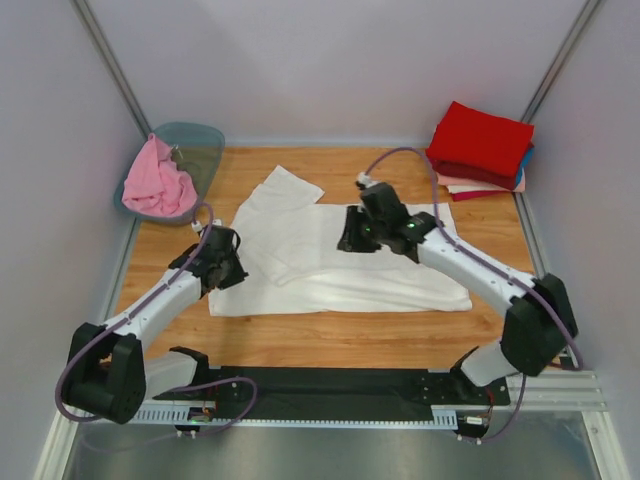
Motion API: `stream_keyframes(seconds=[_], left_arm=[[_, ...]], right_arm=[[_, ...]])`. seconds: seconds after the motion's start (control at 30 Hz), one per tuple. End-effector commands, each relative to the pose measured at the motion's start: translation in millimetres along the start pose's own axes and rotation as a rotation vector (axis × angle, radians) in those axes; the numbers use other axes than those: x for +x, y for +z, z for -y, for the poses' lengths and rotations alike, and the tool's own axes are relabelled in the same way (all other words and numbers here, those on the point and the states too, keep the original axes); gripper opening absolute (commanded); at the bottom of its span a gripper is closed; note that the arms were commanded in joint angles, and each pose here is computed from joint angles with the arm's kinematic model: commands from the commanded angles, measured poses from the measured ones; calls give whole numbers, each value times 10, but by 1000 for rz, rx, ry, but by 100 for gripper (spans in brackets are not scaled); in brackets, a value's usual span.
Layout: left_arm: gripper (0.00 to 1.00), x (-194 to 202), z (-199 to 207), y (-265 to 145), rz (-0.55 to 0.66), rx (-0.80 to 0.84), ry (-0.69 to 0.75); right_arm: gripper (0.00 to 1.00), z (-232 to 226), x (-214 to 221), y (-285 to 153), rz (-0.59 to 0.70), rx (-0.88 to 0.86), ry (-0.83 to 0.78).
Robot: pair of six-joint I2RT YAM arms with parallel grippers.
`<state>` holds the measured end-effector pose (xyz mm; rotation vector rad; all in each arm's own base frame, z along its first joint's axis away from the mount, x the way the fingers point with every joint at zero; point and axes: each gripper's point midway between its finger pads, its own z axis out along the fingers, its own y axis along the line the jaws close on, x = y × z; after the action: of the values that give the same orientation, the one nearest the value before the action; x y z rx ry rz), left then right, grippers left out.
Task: Fold and stack the t-shirts
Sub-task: Fold the tshirt
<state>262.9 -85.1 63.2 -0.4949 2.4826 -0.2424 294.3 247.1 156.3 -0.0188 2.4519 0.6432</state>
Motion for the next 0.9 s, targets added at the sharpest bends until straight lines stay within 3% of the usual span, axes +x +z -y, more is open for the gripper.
stream_keyframes(seconds=[0.0,0.07,0.17,0.37,0.67,0.87], left_arm=[[0,72,-129,106,-3,-61,-14],[0,179,-215,162,-33,-92,-13],[0,272,-232,207,-54,-84,-21],[0,278,-261,173,-36,-89,-50],[0,417,-322,232,-73,-105,-68],[0,418,-342,234,-73,-117,-71]], right_arm=[[28,-805,388,214,-184,-207,-243],[24,-1151,482,414,-257,-270,-288],[20,-1386,711,693,-349,-232,-362],[13,-1406,1164,1040,-500,-158,-358],[11,-1161,1269,1348,-510,-38,-347],[9,-1066,1053,1547,-469,5,-354]])
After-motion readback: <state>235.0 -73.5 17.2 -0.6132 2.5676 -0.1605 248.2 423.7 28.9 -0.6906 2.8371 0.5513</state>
